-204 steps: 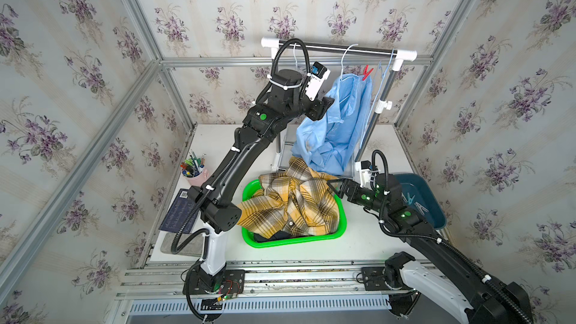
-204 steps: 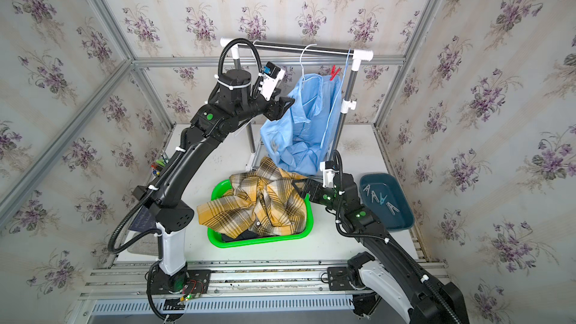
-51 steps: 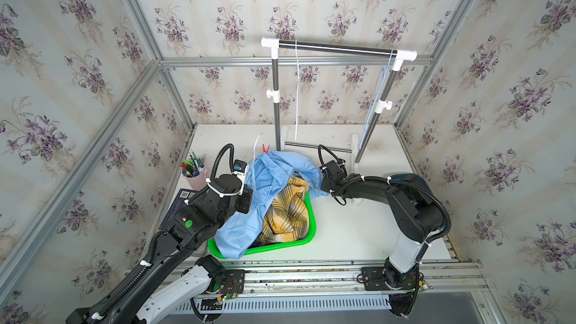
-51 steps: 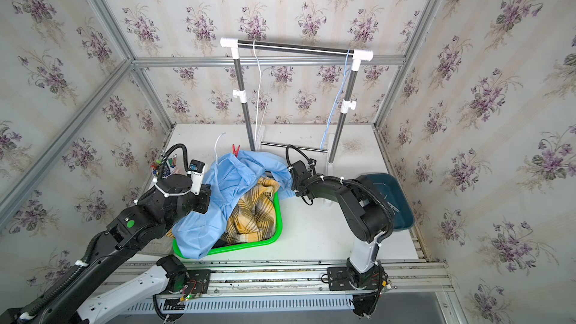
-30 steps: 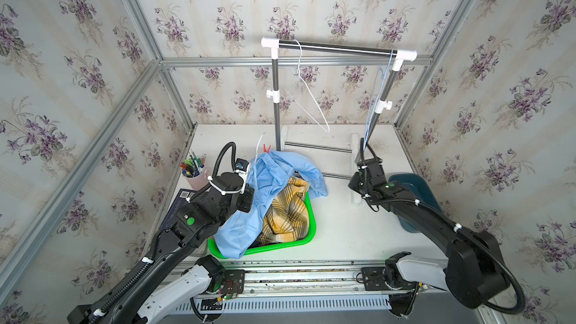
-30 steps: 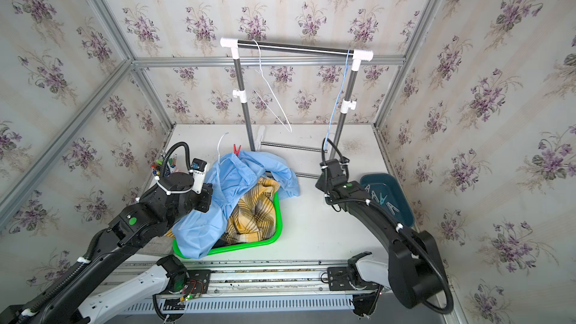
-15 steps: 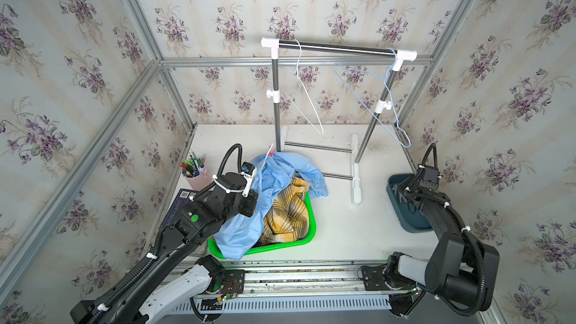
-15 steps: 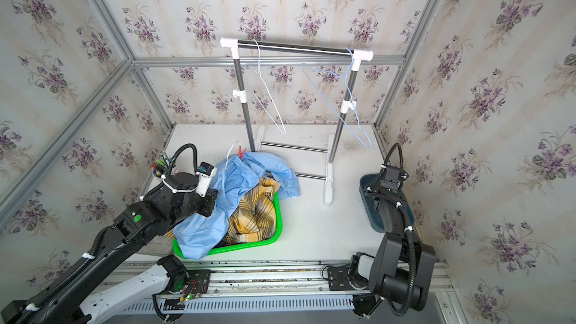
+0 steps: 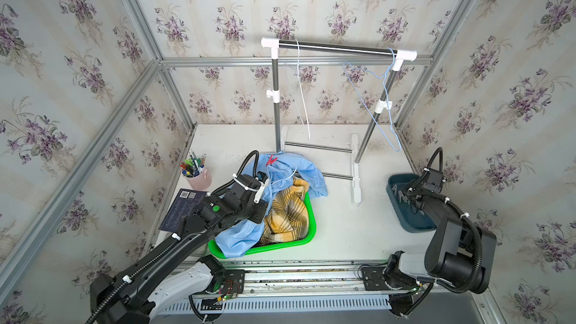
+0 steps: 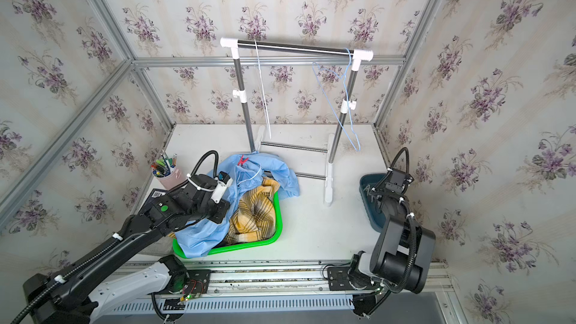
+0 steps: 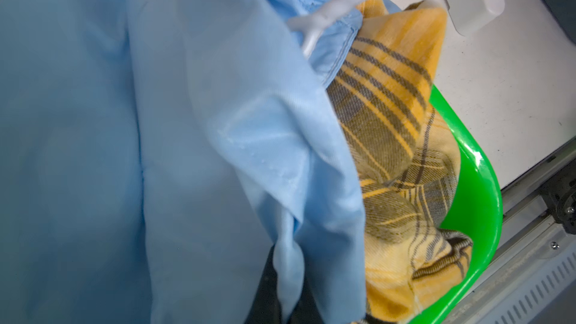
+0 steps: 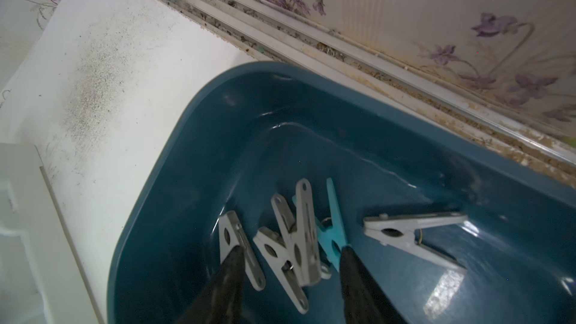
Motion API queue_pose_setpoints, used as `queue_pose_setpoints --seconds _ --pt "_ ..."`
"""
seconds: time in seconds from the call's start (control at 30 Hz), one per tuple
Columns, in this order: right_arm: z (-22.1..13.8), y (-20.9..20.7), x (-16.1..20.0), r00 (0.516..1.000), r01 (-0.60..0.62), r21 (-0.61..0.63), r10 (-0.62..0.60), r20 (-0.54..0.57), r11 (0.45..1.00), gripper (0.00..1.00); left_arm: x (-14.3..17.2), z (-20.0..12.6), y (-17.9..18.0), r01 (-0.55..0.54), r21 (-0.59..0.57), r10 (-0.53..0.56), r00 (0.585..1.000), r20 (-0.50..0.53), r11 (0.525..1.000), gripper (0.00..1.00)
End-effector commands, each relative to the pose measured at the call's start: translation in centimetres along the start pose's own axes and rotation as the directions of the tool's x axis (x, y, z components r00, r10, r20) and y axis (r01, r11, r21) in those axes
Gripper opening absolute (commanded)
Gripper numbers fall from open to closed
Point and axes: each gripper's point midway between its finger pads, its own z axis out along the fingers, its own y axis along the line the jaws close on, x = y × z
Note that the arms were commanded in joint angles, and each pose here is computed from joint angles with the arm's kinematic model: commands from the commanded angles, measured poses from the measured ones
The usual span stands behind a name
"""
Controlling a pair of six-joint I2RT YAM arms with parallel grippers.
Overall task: Remove the clothespins securing long-sleeve shirts to the hanger
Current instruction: Place the clamp in the storage box, then move the bin to the center of the board.
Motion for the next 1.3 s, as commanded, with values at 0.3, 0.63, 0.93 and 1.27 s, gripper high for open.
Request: queue_pose_setpoints --seconds 0.3,0.63,0.93,1.27 --pt "-6.0 4.4 -1.0 0.998 0.044 -0.247 -0.032 0.053 0.968 0.71 2.0 7.8 -7.5 0.045 0.101 -0.034 0.994 -0.106 0.994 0.0" --pt "-8.6 6.8 -0.7 0.997 0.065 -0.361 -0.05 0.053 0.93 0.72 -0.7 14.3 -17.0 -0.066 0.236 0.079 0.996 -0.047 0.969 0.0" --pt "-8.9 8.1 0.1 0.996 0.085 -0.401 -0.074 0.044 0.912 0.72 -3.6 12.9 -19.4 -0.15 0.21 0.15 0.989 0.017 0.966 0.0" --pt "-11.6 14.5 3.5 0.97 0.218 -0.529 -0.24 0.027 0.82 0.79 -8.3 -5.8 -12.4 -0.34 0.175 0.298 0.927 0.229 0.924 0.0"
